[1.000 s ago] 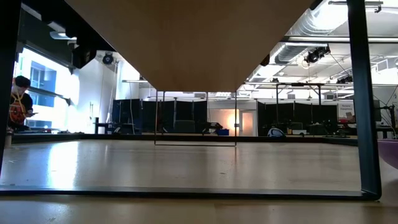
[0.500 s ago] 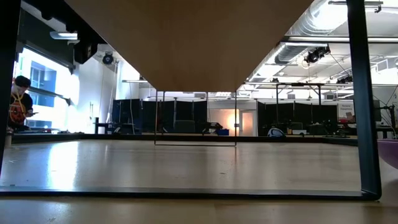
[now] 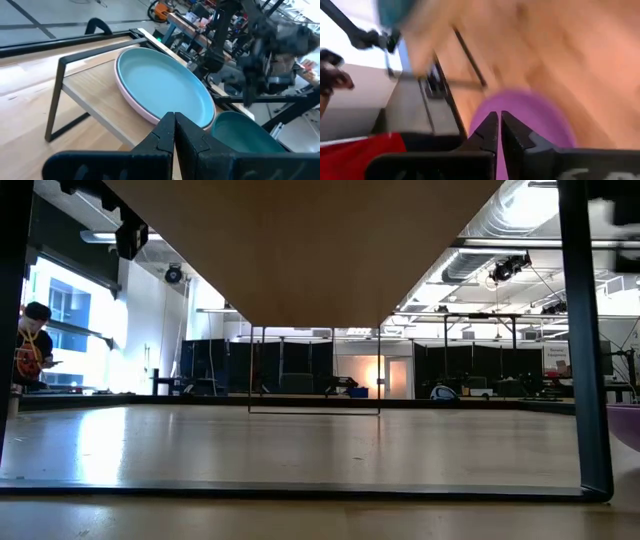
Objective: Place and stack plates onto a shelf
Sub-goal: Stack the purple plate on top of the light blue plate on the shelf
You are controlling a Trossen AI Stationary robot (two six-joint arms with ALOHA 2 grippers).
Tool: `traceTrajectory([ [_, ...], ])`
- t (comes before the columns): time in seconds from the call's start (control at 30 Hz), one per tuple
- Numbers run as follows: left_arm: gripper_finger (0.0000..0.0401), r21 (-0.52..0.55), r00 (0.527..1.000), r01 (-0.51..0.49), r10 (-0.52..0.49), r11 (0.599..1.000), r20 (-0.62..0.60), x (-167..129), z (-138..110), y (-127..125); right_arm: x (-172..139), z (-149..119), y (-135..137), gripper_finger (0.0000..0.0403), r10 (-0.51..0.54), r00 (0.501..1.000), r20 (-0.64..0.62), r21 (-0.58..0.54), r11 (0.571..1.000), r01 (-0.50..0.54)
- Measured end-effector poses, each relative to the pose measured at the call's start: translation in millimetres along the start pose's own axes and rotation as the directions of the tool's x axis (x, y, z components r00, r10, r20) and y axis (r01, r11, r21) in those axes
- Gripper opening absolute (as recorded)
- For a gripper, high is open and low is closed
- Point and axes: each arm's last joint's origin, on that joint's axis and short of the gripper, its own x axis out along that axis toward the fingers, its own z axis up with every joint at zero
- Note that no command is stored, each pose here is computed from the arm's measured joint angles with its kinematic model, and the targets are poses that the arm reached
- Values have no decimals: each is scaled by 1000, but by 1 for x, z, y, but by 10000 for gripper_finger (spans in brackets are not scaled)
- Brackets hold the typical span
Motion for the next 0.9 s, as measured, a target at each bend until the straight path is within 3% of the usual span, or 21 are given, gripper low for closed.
traceTrajectory([
  [0.1, 0, 1, 1000, -7, 7, 1000, 7, 0, 0, 0, 14, -23, -12, 17, -30, 994, -105, 16, 999, 32],
  [0.23, 0, -8, 1000, -15, 15, 1000, 14, 0, 1, 0, 22, -32, -17, 64, -84, 976, -199, -71, 995, 71],
  [0.33, 0, -18, 1000, -19, 19, 1000, 18, 0, 1, 1, 28, -34, -24, 112, -186, 957, -224, -132, 978, 159],
  [0.47, 0, -37, 1000, -20, 20, 999, 19, 0, 1, 1, 38, -41, -43, 175, -356, 890, -283, -183, 932, 314],
  [0.57, 0, -44, 1000, -20, 20, 999, 18, 0, 1, 1, 45, -44, -50, 206, -403, 868, -290, -197, 913, 357],
  [0.73, 0, -52, 1000, -18, 19, 999, 17, 0, 1, 1, 59, -49, -41, 222, -308, 894, -326, -179, 949, 261],
  [0.9, 0, -54, 1000, -17, 18, 998, 16, 0, 1, 1, 70, -57, -51, 222, -410, 848, -335, -219, 909, 353],
])
